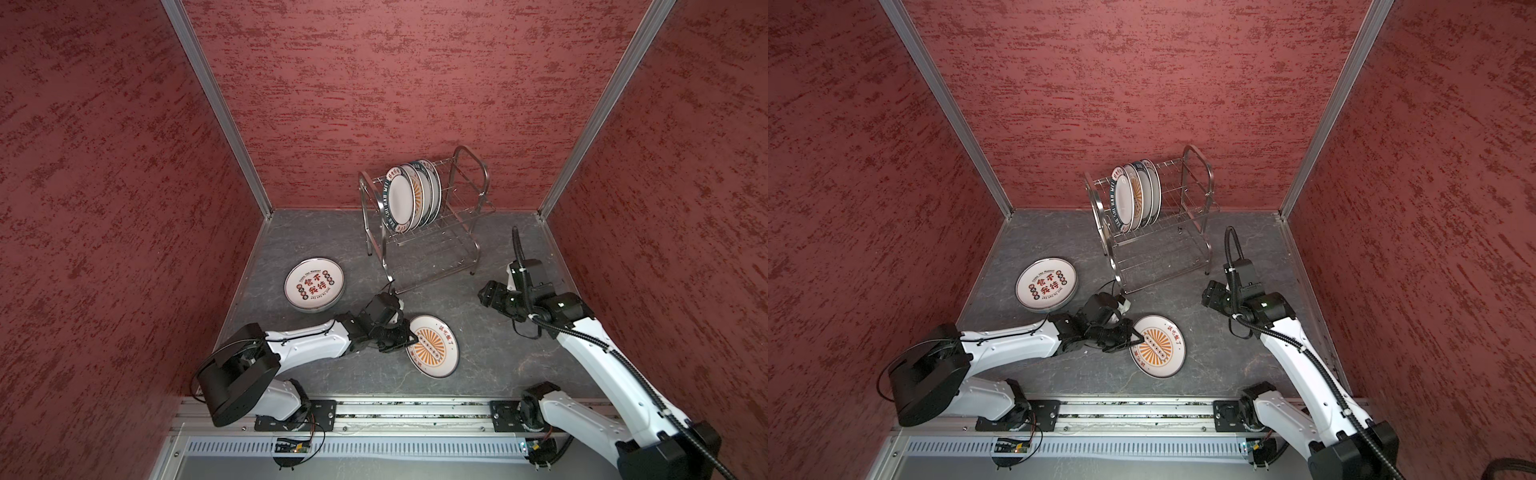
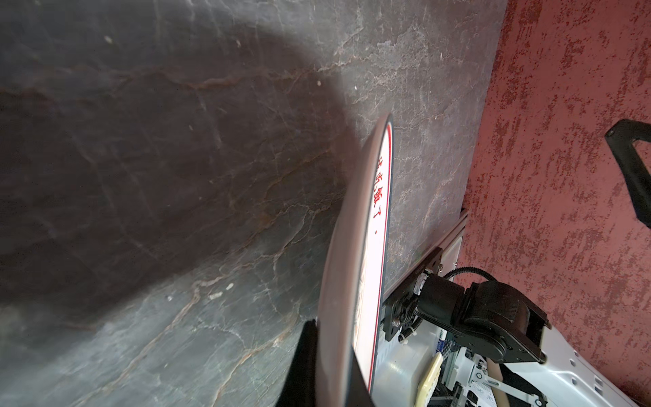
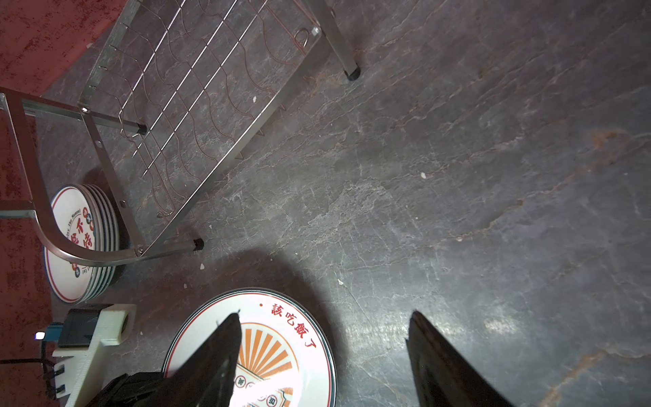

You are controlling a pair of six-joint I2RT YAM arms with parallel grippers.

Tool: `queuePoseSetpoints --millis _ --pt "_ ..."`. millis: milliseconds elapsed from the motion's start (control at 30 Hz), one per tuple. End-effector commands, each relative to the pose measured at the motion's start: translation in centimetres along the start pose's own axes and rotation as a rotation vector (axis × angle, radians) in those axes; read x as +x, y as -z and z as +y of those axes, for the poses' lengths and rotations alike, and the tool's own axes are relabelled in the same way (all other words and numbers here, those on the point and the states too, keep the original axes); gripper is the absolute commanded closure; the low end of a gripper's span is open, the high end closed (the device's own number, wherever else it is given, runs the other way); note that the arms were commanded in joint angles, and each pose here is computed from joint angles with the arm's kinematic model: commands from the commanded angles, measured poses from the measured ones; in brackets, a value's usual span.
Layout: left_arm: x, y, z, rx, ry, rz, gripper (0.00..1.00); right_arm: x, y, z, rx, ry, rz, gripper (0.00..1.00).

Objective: Unload the plates from the dish rack
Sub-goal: Place the plate at the bottom-center of the table.

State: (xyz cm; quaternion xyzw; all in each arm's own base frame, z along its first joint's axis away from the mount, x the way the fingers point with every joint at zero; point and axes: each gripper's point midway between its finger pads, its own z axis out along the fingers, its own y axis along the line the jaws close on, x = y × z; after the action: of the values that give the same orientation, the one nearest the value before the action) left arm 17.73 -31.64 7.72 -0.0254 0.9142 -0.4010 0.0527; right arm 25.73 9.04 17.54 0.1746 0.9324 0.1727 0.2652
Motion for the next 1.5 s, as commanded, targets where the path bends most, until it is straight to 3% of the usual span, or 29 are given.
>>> queuePoseSetpoints --millis 0,467,1167,1467 --pt "-1.0 -0.1 -2.0 0.054 -0.018 -0.033 1.0 0.1 0.0 -0.3 0.008 0.015 0.009 0.24" --pt "-1.2 -1.3 0.0 -0.07 0.006 -0.025 1.0 0.2 -0.5 0.3 -0.038 0.036 0.018 0.24" --pt "-0.6 -1.3 1.5 -0.148 0.007 -0.019 0.8 0.7 -0.6 0.4 -0.065 0.043 0.025 0.23" --pt "-0.4 -1.0 2.4 -0.189 0.011 -0.025 0.66 0.7 -0.8 0.2 -0.054 0.047 0.027 0.22"
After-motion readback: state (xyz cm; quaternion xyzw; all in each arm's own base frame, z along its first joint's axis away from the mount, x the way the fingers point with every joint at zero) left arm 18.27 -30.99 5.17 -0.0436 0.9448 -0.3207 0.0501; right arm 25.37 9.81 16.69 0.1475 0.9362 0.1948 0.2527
